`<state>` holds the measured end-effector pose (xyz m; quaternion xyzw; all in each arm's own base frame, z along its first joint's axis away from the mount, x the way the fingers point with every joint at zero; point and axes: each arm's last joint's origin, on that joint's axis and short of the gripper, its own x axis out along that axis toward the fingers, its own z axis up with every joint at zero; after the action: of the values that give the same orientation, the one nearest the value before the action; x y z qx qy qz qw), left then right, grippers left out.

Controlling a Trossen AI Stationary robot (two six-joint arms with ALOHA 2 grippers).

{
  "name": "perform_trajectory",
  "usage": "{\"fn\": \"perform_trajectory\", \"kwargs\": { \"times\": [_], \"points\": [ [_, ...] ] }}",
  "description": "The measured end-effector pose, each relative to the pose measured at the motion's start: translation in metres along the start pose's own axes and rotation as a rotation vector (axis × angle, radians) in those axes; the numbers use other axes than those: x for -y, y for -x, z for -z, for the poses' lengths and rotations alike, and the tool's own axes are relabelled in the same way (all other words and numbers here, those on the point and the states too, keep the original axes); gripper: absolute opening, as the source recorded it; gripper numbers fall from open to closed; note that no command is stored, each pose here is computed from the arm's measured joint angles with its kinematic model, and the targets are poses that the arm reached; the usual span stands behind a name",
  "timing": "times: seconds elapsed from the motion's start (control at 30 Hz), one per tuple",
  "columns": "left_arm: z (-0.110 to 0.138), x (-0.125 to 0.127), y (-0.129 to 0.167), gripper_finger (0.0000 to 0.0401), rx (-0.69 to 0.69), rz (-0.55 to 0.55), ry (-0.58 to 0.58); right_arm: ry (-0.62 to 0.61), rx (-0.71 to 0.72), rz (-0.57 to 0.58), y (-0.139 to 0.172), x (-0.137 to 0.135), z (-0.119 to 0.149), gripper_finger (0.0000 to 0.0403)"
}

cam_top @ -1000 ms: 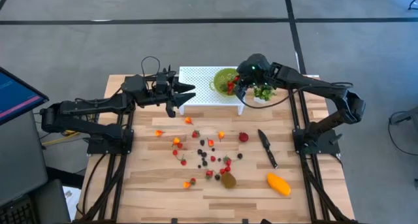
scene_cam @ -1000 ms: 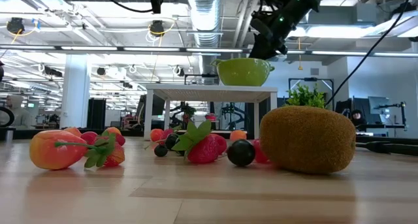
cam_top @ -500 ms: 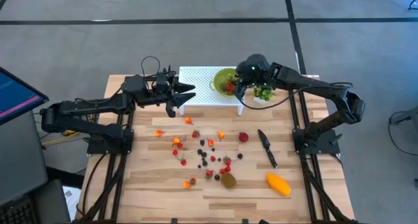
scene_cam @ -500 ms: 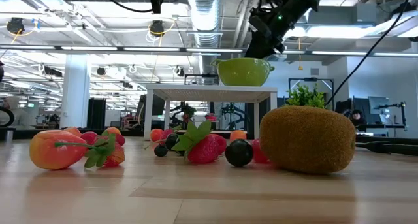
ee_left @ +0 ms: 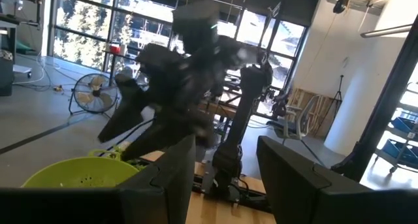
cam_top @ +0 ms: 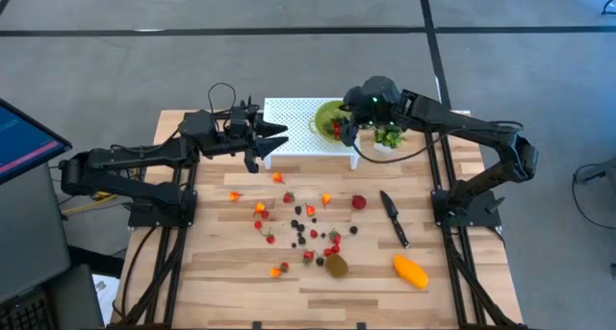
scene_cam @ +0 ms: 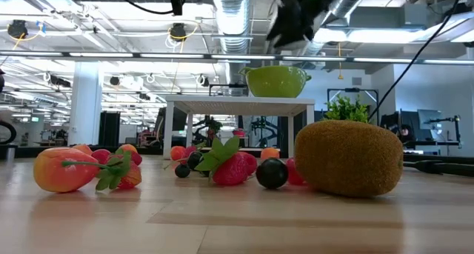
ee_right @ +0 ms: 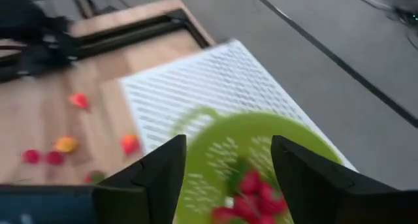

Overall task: Pick & Place Fruit
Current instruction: Put the black cherry into the green strainer bowl

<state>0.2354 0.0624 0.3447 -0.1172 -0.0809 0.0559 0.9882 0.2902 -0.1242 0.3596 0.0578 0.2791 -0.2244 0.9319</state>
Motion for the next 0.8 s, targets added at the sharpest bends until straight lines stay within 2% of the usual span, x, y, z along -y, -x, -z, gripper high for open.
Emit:
{"fn": "perform_trajectory", "kwargs": {
  "times": [0.13, 0.23, 0.57, 0.8],
  "points": [
    [0.000, 0.000, 0.000, 0.0159, 0.000, 0.000, 0.000, 0.046, 0.004, -0.064, 0.016, -0.023, -0.013, 0.0208],
    [0.000, 0.000, 0.000, 0.0159, 0.000, 0.000, 0.000, 0.077, -0.030, -0.118, 0.025, -0.043, -0.013, 0.0199],
    [0.000, 0.000, 0.000, 0.0159, 0.000, 0.000, 0.000, 0.045, -0.302, -0.227, 0.046, -0.100, 0.022, 0.0169],
    [0.000, 0.000, 0.000, 0.0159, 0.000, 0.000, 0.000, 0.087, -0.346, -0.334, 0.069, -0.144, 0.037, 0.0156]
  ]
}}
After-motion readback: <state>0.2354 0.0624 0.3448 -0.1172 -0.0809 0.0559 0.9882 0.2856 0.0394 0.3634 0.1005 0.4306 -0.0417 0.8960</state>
